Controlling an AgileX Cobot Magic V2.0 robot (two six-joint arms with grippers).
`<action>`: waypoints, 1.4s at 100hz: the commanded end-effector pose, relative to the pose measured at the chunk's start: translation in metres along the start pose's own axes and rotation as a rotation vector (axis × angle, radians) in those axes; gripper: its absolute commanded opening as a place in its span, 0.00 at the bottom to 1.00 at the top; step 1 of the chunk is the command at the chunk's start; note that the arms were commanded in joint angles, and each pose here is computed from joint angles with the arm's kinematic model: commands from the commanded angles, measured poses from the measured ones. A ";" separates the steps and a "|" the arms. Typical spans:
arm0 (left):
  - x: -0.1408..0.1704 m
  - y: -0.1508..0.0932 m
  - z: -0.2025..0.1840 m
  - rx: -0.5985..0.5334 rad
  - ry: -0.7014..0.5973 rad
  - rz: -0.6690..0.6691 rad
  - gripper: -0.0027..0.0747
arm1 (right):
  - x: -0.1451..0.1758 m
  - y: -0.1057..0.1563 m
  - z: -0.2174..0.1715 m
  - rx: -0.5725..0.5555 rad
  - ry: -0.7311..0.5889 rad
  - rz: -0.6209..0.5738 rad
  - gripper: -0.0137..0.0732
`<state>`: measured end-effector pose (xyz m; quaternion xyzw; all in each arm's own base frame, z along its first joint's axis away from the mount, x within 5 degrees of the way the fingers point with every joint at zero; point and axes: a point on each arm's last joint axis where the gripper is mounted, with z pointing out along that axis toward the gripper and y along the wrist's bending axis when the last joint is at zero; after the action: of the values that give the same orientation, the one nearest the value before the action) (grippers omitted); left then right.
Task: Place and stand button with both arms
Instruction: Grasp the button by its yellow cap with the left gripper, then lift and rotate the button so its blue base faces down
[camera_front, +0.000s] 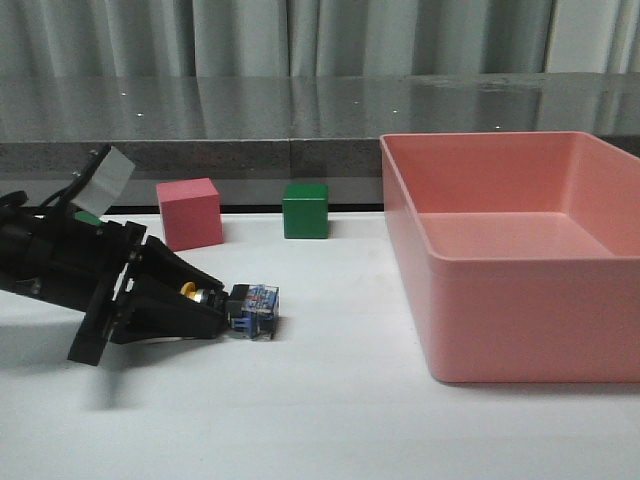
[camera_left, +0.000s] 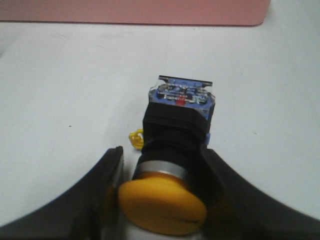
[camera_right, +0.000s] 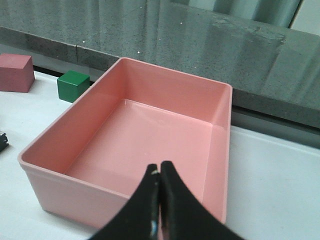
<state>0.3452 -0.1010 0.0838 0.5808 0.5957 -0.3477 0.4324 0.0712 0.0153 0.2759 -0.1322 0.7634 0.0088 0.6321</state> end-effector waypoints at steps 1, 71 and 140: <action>-0.031 0.006 -0.014 -0.005 -0.136 0.036 0.01 | -0.014 -0.004 -0.002 0.038 -0.082 0.009 0.07; -0.186 -0.012 -0.061 -0.166 0.676 0.340 0.01 | -0.014 -0.004 -0.002 0.038 -0.082 0.009 0.07; -0.183 -0.026 0.004 -0.312 1.246 0.477 0.01 | -0.014 -0.004 -0.002 0.038 -0.082 0.009 0.07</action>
<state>0.3095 -0.1730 0.2271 0.7296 0.6383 0.2051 0.1348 0.0712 0.0153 0.2759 -0.1322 0.7634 0.0088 0.6321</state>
